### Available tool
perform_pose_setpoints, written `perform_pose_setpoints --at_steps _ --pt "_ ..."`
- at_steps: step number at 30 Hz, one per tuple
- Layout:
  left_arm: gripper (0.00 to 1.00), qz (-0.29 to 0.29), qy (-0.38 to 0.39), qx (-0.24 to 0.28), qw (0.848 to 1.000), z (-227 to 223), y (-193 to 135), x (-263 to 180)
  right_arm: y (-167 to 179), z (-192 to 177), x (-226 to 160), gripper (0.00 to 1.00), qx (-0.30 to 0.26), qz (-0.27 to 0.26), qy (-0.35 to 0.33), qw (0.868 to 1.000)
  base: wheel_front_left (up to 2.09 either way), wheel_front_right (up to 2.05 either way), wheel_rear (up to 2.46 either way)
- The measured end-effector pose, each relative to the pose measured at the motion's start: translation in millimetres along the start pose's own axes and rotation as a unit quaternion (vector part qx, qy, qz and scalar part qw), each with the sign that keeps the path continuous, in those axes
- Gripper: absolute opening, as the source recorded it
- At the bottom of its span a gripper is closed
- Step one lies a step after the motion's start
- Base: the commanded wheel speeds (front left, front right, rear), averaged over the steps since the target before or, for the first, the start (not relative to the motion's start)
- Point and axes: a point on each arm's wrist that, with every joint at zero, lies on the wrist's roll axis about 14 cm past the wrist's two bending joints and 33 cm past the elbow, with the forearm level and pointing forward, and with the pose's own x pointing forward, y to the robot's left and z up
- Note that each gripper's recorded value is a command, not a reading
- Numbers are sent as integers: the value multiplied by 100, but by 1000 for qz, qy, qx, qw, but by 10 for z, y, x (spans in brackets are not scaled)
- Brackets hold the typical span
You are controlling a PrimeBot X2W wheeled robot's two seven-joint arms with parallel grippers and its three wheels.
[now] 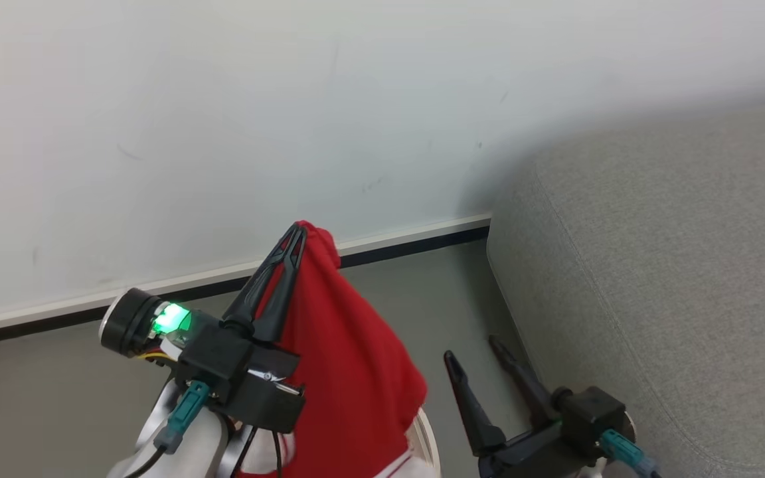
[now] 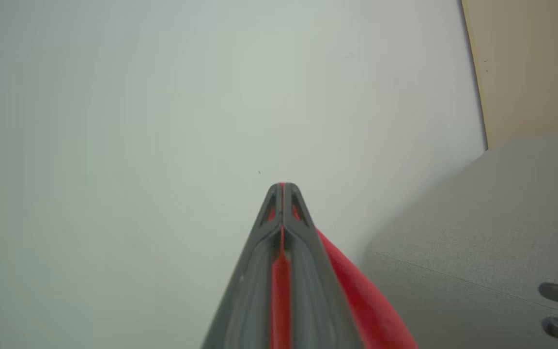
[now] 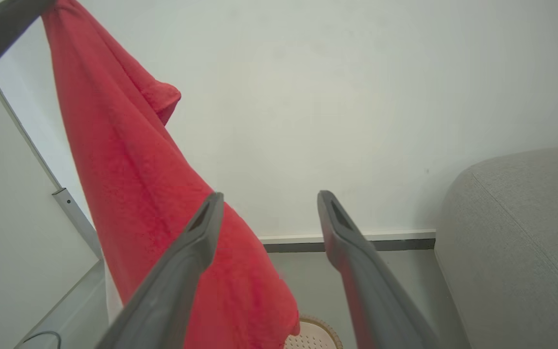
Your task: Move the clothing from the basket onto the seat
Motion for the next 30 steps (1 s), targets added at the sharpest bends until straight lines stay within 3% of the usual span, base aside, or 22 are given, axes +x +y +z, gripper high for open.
perform_pose_setpoints --at_steps 10,19,30 --pt "0 -36 -46 -4 998 302 -229 156 169 81 39 100 -36 51 -2 998 0 0 0" --pt "0 -68 -79 -14 994 536 -467 220 155 50 101 100 -72 65 11 995 0 0 0" --pt "0 -110 -83 -20 990 556 -705 224 315 -101 179 100 -59 88 31 994 0 0 0"
